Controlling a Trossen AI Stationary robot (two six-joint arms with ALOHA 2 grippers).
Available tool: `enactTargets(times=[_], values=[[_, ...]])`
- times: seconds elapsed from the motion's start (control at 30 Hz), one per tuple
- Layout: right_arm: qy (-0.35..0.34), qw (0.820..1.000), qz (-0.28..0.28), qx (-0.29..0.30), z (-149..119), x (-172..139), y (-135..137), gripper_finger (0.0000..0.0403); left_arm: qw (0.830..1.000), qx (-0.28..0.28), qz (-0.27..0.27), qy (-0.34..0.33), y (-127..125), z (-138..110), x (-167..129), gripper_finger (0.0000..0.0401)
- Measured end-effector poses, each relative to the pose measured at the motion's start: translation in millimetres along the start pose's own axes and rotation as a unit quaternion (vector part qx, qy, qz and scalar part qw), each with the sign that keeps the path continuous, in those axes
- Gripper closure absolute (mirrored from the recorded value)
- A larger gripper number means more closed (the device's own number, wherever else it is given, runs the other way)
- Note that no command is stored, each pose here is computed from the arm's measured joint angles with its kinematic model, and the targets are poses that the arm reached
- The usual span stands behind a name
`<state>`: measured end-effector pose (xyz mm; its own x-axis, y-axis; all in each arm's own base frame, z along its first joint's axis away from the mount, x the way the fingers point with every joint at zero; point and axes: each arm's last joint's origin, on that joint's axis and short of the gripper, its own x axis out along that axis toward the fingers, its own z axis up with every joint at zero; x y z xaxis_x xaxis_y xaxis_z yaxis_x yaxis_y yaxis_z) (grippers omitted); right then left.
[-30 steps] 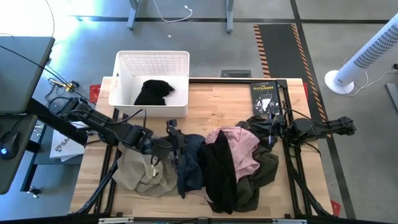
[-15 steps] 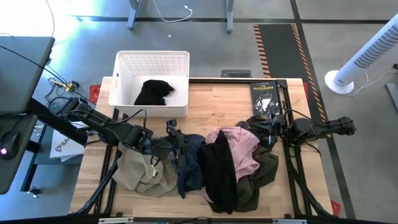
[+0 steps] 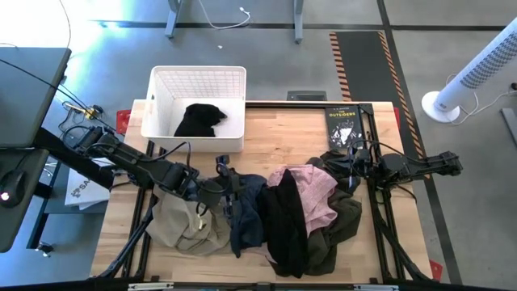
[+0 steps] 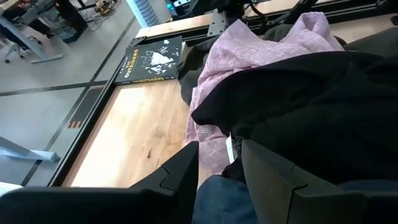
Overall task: Sort clothes
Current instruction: Put the black shirt into the laundry bin
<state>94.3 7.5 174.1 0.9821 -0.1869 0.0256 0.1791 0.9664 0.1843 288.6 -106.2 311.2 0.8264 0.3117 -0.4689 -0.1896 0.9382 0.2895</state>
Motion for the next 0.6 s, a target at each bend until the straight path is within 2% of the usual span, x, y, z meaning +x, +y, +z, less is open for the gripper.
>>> enactTargets(times=[0.17,0.3,0.43,0.6], values=[[0.0,1.0,0.0,0.0,0,0,0,0.0402,1.0,-0.005,-0.003,-0.001,2,1,2,0.0282],[0.0,1.0,0.0,0.0,0,0,0,0.0402,0.999,-0.006,-0.037,0.011,2,-1,11,0.0282],[0.0,1.0,0.0,0.0,0,0,0,0.0402,0.997,0.016,-0.065,0.023,-5,-5,24,0.0282],[0.0,1.0,0.0,0.0,0,0,0,0.0402,0.996,0.047,-0.072,0.015,-16,-8,46,0.0282]])
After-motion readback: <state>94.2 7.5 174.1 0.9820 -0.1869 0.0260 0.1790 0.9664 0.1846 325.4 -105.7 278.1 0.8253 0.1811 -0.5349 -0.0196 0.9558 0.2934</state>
